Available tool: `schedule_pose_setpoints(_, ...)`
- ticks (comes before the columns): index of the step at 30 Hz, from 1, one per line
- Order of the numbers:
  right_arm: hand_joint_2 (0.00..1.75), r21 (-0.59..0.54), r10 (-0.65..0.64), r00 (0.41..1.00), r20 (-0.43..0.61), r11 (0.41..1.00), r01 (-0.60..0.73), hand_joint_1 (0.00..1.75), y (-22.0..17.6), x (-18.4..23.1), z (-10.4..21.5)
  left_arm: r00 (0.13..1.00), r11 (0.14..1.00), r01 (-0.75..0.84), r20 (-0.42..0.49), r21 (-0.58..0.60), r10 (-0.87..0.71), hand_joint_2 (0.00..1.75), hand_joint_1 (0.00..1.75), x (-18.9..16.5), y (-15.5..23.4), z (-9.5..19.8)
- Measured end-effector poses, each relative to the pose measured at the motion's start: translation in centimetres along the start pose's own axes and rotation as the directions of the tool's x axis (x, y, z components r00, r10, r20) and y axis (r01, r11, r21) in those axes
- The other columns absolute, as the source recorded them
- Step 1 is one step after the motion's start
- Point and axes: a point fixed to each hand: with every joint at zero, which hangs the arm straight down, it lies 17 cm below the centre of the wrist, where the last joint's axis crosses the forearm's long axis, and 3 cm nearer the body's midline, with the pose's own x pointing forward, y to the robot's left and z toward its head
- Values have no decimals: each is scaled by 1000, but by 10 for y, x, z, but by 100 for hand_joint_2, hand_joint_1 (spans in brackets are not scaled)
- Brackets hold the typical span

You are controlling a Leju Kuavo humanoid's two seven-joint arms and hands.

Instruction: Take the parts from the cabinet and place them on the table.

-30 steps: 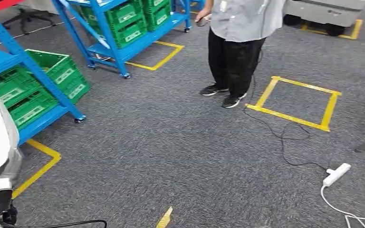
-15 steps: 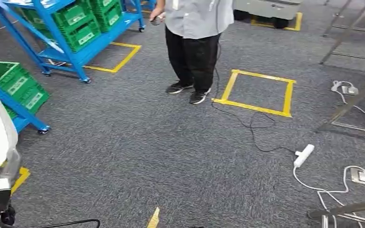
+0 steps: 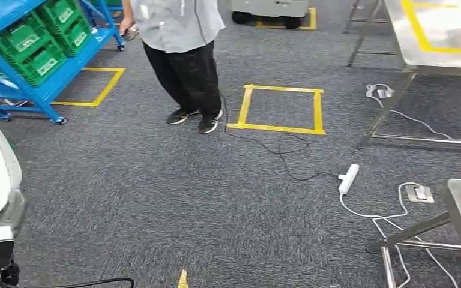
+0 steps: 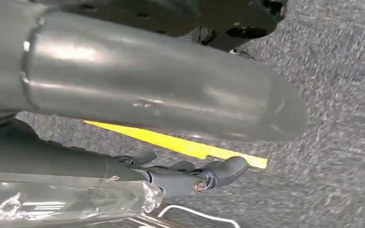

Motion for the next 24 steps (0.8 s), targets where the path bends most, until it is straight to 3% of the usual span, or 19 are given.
schedule_pose_setpoints(24, 0, -2, 3, 1000, 5, 1000, -3, 0, 1, 2, 0, 1000, 1000, 3, 9, -7, -3, 175, 175, 3, -6, -3)
